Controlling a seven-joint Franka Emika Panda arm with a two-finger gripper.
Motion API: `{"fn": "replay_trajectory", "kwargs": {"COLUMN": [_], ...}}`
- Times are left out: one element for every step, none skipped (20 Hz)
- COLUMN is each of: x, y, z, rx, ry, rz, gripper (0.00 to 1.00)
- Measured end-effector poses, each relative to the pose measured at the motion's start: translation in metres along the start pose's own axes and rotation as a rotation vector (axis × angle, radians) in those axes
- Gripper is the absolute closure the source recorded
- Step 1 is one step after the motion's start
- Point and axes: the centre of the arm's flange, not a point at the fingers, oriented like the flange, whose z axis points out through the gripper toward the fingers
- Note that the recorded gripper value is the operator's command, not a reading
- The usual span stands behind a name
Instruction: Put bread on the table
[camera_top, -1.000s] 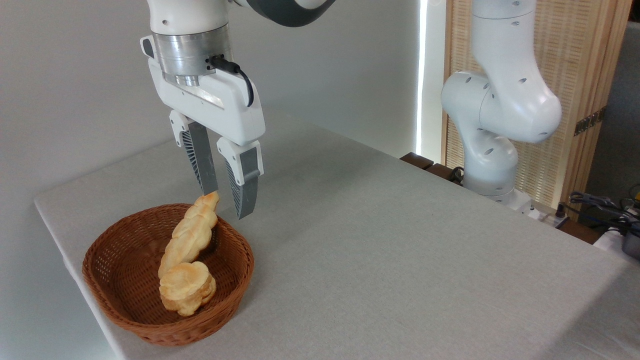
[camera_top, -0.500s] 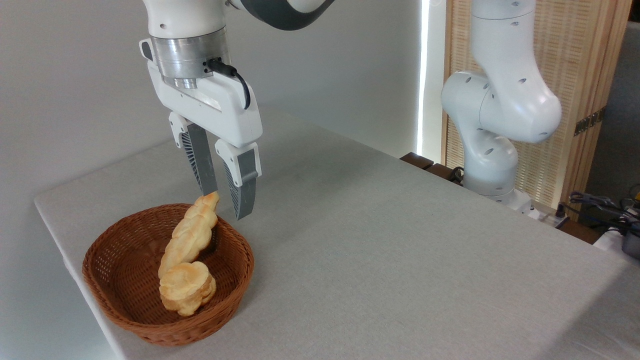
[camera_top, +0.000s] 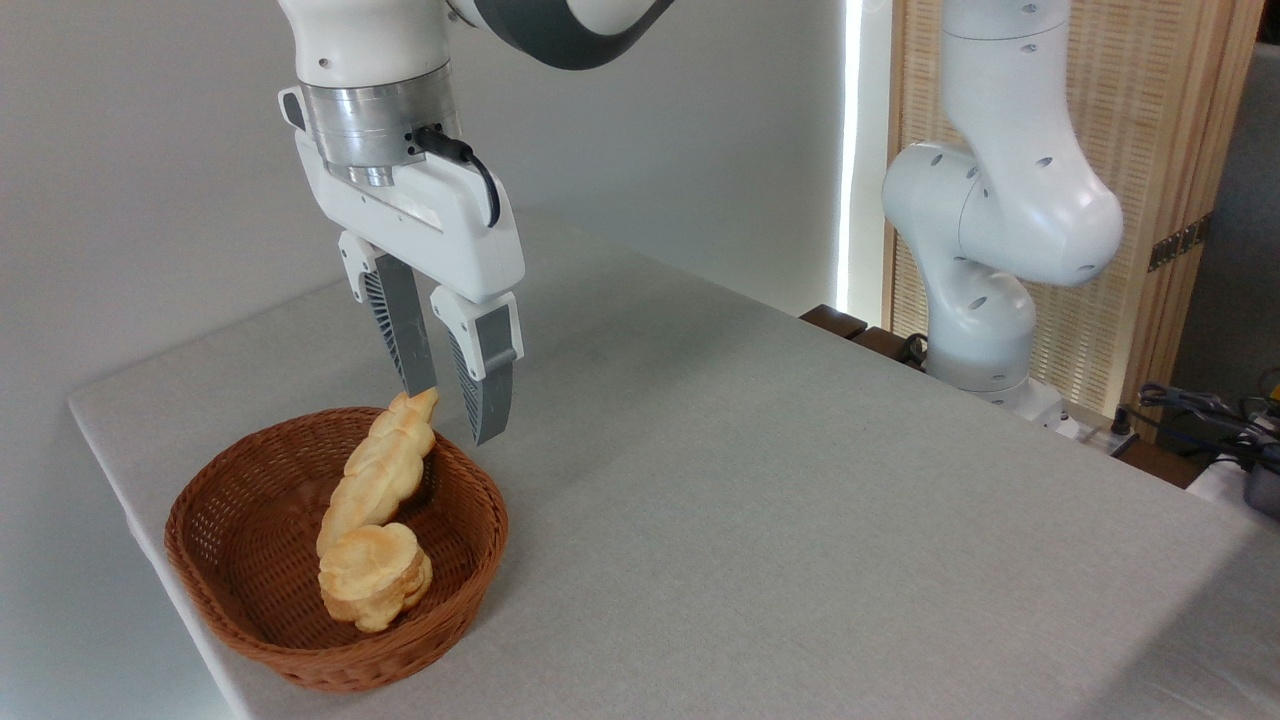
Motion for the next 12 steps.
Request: {"fn": "replay_trajectory", "kwargs": {"x": [0.000, 0.000, 0.001, 0.001, 0.002, 0.003, 0.004, 0.006, 0.008, 0.010, 0.014, 0.017], "y": [0.000, 0.000, 0.000, 0.001, 0.001, 0.002, 0.003, 0.004, 0.006, 0.009, 0.012, 0.015], "z": [0.000, 0.001, 0.001, 0.002, 0.003, 0.004, 0.006, 0.008, 0.011, 0.014, 0.018, 0.021], "rx": [0.000, -0.001, -0.002, -0.003, -0.004, -0.006, -0.008, -0.010, -0.014, -0.019, -0.023, -0.028], "ry": [0.000, -0.001, -0.002, -0.003, -0.004, -0.006, -0.008, -0.010, -0.014, -0.018, -0.022, -0.026], "rz": [0.000, 0.001, 0.001, 0.003, 0.004, 0.006, 0.008, 0.011, 0.016, 0.023, 0.030, 0.038], "gripper": [0.00, 0.00, 0.00, 0.00, 0.00, 0.00, 0.00, 0.00, 0.00, 0.00, 0.00, 0.00]}}
